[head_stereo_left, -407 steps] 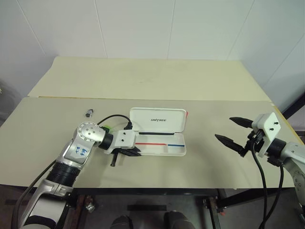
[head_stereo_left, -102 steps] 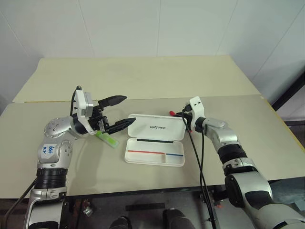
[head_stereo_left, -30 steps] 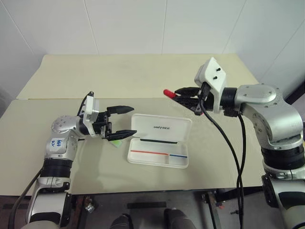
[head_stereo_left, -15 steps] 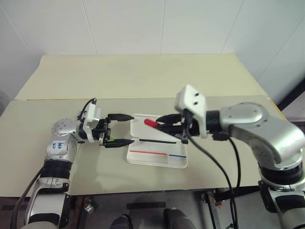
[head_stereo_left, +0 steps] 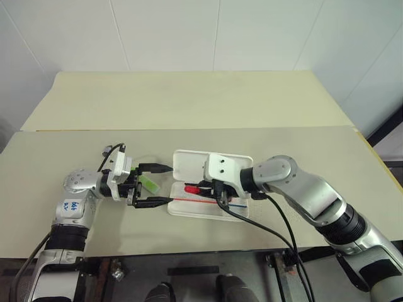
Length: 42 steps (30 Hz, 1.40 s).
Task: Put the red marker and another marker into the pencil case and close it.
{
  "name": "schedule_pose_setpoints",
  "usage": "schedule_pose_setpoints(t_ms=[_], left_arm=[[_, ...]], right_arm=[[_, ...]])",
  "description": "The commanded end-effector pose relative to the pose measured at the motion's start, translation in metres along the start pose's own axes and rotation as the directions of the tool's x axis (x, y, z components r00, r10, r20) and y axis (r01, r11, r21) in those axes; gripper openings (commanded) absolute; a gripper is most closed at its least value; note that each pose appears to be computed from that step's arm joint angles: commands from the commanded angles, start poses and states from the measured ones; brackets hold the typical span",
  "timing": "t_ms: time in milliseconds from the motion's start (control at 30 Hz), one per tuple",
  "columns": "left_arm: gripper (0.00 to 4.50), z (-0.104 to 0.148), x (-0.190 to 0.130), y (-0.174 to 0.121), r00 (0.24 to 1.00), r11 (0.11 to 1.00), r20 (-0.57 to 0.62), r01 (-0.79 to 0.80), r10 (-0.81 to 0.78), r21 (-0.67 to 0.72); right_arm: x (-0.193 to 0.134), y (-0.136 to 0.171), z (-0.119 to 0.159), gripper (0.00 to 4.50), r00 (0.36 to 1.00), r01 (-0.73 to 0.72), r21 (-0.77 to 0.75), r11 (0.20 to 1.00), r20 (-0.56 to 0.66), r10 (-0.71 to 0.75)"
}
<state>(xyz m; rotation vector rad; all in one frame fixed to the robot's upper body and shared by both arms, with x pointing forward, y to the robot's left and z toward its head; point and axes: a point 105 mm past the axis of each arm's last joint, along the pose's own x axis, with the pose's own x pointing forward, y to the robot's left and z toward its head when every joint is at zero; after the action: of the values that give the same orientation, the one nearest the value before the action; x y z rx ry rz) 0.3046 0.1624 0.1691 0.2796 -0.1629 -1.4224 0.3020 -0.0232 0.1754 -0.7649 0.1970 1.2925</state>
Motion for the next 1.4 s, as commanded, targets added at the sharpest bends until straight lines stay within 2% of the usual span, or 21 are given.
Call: schedule_pose_setpoints(t_ms=[33,200,367,600,700,967,1033,1233,1400], left_arm=[[4.50,0.010,-0.004,0.000,0.999,0.999,0.021,-0.025,0.024,0.034],[4.50,0.011,-0.004,-0.002,0.999,0.999,0.024,-0.040,0.039,0.035],[4.50,0.012,-0.004,-0.001,0.998,0.998,0.027,-0.049,0.048,0.039],[4.50,0.014,-0.003,-0.001,0.996,0.996,0.041,-0.075,0.073,0.042],[4.50,0.015,-0.004,-0.001,0.994,0.994,0.048,-0.104,0.102,0.041],[4.50,0.021,-0.009,0.002,0.981,0.980,0.057,-0.189,0.186,0.062],[4.50,0.022,-0.009,0.001,0.978,0.977,0.057,-0.205,0.202,0.063],[4.50,0.024,-0.016,0.002,0.942,0.939,0.022,-0.336,0.335,0.069],[4.50,0.016,-0.028,0.009,0.848,0.850,-0.056,-0.524,0.527,0.049]], right_arm=[[-0.001,-0.008,0.006,0.52,1.000,0.011,-0.093,0.996,0.001,-0.011],[0.002,-0.015,0.005,0.52,1.000,0.010,-0.123,0.992,-0.012,-0.011],[0.003,-0.009,0.005,0.52,0.999,-0.030,-0.140,0.990,-0.015,0.028],[-0.007,-0.005,0.018,0.52,0.997,-0.045,-0.120,0.992,0.055,0.052],[-0.015,-0.002,0.023,1.09,0.993,-0.056,-0.103,0.993,0.094,0.066],[-0.029,-0.001,0.024,3.96,0.986,-0.053,-0.058,0.997,0.155,0.061],[-0.032,-0.001,0.025,4.46,0.984,-0.052,-0.050,0.997,0.170,0.060],[-0.058,0.005,0.030,4.46,0.954,-0.084,-0.016,0.996,0.286,0.085],[-0.078,-0.007,0.023,4.46,0.948,-0.037,0.032,0.999,0.318,0.025]])
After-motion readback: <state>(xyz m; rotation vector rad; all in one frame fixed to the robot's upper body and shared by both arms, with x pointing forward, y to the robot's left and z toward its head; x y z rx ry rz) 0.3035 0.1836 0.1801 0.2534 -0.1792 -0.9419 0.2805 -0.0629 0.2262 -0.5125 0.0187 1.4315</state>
